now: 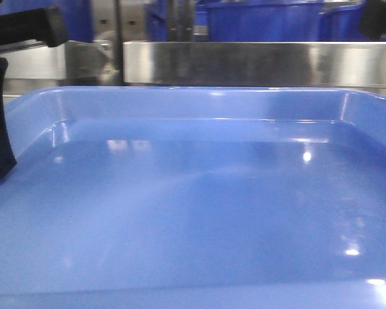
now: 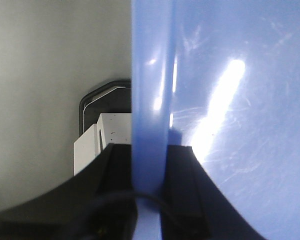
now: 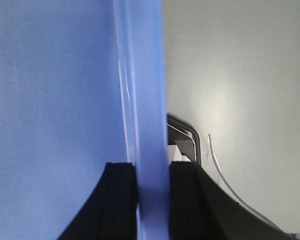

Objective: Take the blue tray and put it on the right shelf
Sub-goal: 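Carry the tray with both grippers up to the steel shelf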

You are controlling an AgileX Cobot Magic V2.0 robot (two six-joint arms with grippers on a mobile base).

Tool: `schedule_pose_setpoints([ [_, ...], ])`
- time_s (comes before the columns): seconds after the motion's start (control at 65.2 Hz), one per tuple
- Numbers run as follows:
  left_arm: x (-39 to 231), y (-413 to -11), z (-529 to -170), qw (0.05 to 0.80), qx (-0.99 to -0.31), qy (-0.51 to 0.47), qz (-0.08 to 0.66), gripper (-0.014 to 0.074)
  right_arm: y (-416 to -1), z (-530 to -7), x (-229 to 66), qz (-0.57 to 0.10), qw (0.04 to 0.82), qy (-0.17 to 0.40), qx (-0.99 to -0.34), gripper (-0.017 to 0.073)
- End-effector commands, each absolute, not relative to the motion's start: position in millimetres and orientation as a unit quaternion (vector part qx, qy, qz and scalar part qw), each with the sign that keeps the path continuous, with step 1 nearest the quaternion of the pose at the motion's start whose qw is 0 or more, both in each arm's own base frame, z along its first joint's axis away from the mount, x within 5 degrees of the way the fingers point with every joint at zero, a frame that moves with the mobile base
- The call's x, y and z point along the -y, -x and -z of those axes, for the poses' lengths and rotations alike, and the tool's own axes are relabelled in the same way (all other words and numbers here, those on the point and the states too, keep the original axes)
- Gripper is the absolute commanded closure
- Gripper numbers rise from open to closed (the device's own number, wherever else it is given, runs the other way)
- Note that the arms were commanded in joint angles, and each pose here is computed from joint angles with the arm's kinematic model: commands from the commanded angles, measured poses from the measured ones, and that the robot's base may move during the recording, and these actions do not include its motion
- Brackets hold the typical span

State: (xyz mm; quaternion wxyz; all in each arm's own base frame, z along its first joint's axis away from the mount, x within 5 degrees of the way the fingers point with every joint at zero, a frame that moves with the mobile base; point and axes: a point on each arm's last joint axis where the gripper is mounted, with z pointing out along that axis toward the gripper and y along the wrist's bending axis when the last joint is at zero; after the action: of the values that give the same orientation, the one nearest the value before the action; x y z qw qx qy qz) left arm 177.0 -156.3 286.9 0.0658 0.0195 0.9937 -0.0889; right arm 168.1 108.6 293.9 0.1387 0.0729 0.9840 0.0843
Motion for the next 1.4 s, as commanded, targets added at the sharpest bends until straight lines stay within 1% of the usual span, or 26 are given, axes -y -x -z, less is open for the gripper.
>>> schedule_pose_setpoints([
  [0.0, 155.1, -172.5, -298.7, 0.074, -0.992, -0.024, 0.095, 0.0642, -170.4, -308.2, -108.6, -0.107, 0.178, -0.076, -0.975, 0.0365],
  [1.381, 155.1, -172.5, -298.7, 0.074, -0.992, -0.024, 0.095, 0.0642, -170.4, -308.2, -108.6, -0.107, 0.178, -0.076, -0.975, 0.0365],
])
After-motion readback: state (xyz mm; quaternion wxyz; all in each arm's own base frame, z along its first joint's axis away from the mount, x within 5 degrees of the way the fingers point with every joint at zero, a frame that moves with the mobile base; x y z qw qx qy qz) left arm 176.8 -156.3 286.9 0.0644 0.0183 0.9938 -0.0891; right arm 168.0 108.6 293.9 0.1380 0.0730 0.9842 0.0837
